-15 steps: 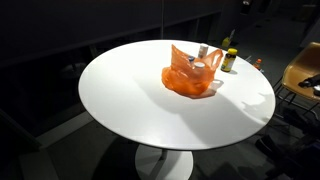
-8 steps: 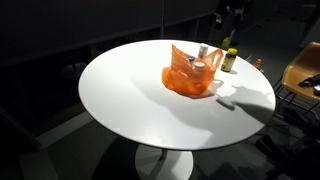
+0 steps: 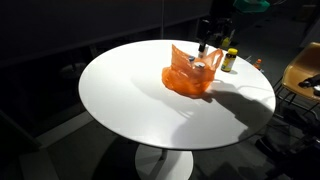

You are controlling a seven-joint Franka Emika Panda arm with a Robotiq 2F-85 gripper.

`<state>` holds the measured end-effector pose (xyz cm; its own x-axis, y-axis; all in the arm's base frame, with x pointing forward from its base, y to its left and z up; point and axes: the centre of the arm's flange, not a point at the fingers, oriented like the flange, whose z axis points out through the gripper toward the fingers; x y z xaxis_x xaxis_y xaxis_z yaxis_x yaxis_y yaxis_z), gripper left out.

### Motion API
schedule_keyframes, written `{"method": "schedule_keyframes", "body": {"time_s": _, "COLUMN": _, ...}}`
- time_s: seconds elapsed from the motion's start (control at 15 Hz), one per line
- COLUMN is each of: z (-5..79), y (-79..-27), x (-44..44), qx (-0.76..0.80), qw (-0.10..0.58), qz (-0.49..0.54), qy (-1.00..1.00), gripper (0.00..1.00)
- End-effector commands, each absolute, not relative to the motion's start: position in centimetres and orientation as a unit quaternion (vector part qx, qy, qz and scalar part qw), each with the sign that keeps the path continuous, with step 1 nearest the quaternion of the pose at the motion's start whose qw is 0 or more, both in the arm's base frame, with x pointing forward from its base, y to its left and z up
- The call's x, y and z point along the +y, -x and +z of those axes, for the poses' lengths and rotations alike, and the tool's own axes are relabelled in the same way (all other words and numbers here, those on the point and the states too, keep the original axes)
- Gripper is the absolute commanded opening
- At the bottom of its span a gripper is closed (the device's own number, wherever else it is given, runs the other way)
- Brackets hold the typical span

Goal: Pick up the white medicine bottle from the orange plastic and put it on the table

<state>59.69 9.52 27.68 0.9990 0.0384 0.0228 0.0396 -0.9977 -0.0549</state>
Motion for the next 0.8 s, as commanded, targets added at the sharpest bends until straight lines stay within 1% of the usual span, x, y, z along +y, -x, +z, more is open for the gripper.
{"method": "schedule_keyframes", "body": {"time_s": 0.0, "z": 26.0, "y": -61.9, "x": 10.6, "qx": -0.027, "qw": 0.037, "qz": 0.002, "qy": 0.999, "gripper": 1.0}}
{"method": "schedule_keyframes", "body": {"time_s": 0.33, "z": 23.2, "y": -62.7, "x": 11.9, "qx": -0.046, "qw": 0.038, "qz": 0.023, "qy": 0.998, "gripper": 1.0}}
{"method": "schedule_keyframes", "body": {"time_s": 0.73, "z": 21.6, "y": -62.1, "x": 14.1, "qx": -0.061, "qw": 0.024, "qz": 0.045, "qy": 0.997, "gripper": 1.0}}
